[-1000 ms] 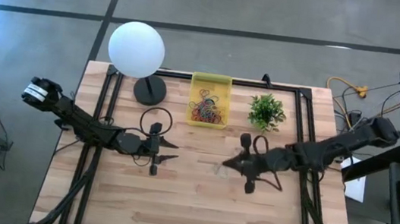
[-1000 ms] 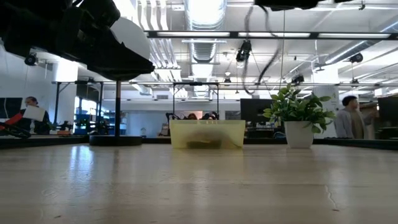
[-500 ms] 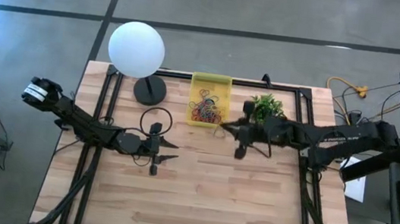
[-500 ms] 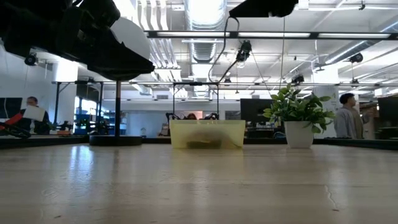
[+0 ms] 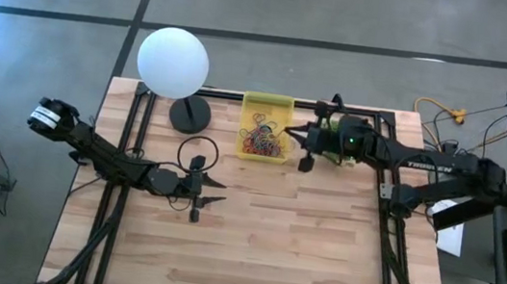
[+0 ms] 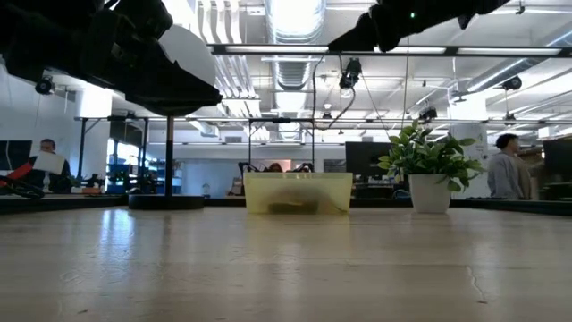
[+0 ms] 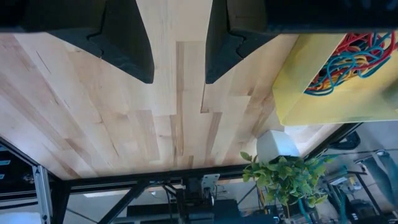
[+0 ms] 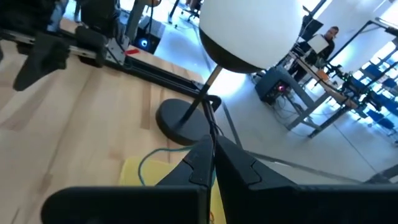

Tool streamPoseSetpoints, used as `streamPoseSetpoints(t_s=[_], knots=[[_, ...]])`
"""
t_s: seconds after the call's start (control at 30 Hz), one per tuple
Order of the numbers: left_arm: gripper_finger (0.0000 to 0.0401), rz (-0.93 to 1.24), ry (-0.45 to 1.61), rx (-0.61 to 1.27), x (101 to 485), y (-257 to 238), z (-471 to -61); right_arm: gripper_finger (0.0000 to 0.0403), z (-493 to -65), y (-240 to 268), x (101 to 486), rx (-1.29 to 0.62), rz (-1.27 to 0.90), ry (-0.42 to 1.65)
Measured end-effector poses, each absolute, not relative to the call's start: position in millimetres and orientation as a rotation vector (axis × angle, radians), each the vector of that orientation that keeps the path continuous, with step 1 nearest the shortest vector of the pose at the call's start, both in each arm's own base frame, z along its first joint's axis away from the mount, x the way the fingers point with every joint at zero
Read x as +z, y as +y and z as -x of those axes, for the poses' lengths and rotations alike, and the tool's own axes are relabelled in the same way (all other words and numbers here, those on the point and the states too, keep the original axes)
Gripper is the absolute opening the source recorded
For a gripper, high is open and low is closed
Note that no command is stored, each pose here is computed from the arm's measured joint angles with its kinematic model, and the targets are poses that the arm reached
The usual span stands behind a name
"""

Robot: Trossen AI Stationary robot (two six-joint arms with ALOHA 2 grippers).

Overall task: Pick and place rubber bands into bin
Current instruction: Put the blue rubber band into the yellow bin, then return to Home Position

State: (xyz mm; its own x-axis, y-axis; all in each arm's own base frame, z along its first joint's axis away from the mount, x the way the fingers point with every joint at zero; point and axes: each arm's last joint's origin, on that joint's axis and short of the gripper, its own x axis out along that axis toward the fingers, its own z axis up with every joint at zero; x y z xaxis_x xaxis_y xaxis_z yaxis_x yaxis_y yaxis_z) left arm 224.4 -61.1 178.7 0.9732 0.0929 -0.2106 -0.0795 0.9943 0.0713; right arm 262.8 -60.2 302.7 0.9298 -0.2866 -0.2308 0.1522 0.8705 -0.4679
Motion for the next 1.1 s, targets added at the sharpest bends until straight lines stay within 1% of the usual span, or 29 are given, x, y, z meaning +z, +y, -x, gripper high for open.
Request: streamPoseSetpoints(t_s=[0.17,0.4,0.7,0.8,0.87,0.97,1.1], knots=[[0.0129,-0.063,0.216,0.087,178.6,-61.1,-224.4,0.0008,-264.1,-78.9,294.8,-0.245,0.433,0.282],[0.0129,-0.062,0.216,0.087,178.6,-61.0,-224.4,0.0008,-290.7,-105.7,264.3,-0.231,0.397,0.270],[0.0129,-0.062,0.216,0.087,178.5,-61.0,-224.3,0.0008,-323.3,-136.7,216.0,-0.250,0.318,0.366],[0.0129,-0.067,0.217,0.088,178.2,-60.9,-224.1,0.0008,-329.7,-144.6,207.3,-0.263,0.267,0.387],[0.0129,-0.069,0.218,0.088,178.1,-60.8,-224.1,0.0010,-332.7,-146.2,205.4,-0.239,0.252,0.386],[0.0129,-0.070,0.218,0.088,178.0,-60.8,-224.1,0.0026,-334.4,-145.4,206.8,-0.176,0.239,0.376],[0.0129,-0.069,0.218,0.088,178.1,-60.8,-224.1,0.0069,-332.2,-143.9,214.2,-0.170,0.237,0.361]])
